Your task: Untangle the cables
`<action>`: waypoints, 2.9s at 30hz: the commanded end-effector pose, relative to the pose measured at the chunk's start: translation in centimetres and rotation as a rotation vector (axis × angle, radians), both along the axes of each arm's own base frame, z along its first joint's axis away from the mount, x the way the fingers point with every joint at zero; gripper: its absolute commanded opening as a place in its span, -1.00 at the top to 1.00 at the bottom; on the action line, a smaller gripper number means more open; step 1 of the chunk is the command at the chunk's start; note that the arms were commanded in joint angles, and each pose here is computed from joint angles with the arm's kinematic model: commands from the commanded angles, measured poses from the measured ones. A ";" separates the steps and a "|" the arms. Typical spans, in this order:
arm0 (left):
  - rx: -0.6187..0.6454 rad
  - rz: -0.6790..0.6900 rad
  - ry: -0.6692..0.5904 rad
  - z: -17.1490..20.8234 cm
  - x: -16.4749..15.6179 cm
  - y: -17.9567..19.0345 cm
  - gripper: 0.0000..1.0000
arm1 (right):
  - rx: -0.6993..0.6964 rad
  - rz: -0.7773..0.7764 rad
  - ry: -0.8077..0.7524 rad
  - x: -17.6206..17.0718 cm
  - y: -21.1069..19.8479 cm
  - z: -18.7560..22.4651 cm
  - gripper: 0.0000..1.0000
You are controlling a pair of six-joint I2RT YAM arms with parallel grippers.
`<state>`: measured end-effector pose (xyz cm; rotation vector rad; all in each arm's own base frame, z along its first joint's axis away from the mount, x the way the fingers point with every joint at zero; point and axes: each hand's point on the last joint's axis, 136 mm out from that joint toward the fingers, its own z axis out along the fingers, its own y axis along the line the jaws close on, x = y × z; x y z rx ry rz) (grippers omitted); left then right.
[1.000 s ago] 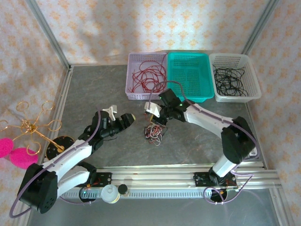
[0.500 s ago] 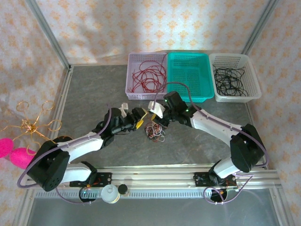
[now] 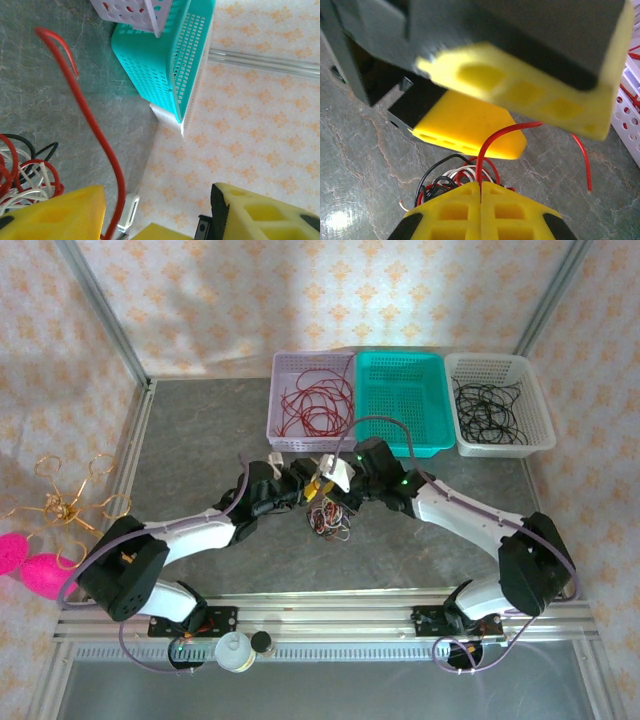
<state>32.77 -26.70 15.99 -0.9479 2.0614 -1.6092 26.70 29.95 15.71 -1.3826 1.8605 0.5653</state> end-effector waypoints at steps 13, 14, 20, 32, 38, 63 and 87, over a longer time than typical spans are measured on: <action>-0.060 0.139 -0.180 5.7 1.7 0.7 1.00 | 0.159 -0.082 -0.033 -0.6 -0.4 3.4 0.50; -0.050 0.128 -0.201 6.5 1.7 0.5 1.00 | 0.196 -0.099 -0.029 -0.7 -0.4 3.8 0.34; -0.026 0.081 -0.261 9.5 1.2 0.1 1.00 | 0.483 -0.275 -0.003 0.1 -1.1 6.0 0.10; 0.105 0.003 -0.369 15.3 0.5 -0.5 1.00 | 0.847 -0.376 0.078 1.6 0.0 10.5 0.11; 0.081 -0.024 -0.426 18.4 -0.1 -1.2 1.00 | 0.794 -0.522 0.178 4.1 1.1 7.1 0.26; 0.241 -0.033 -0.824 37.1 -1.5 -0.4 1.00 | 0.553 -0.691 0.326 3.6 0.1 -8.7 0.75; 0.355 0.207 -1.136 47.5 -2.8 4.0 1.00 | 0.474 -0.691 0.224 3.7 -1.2 -4.6 0.18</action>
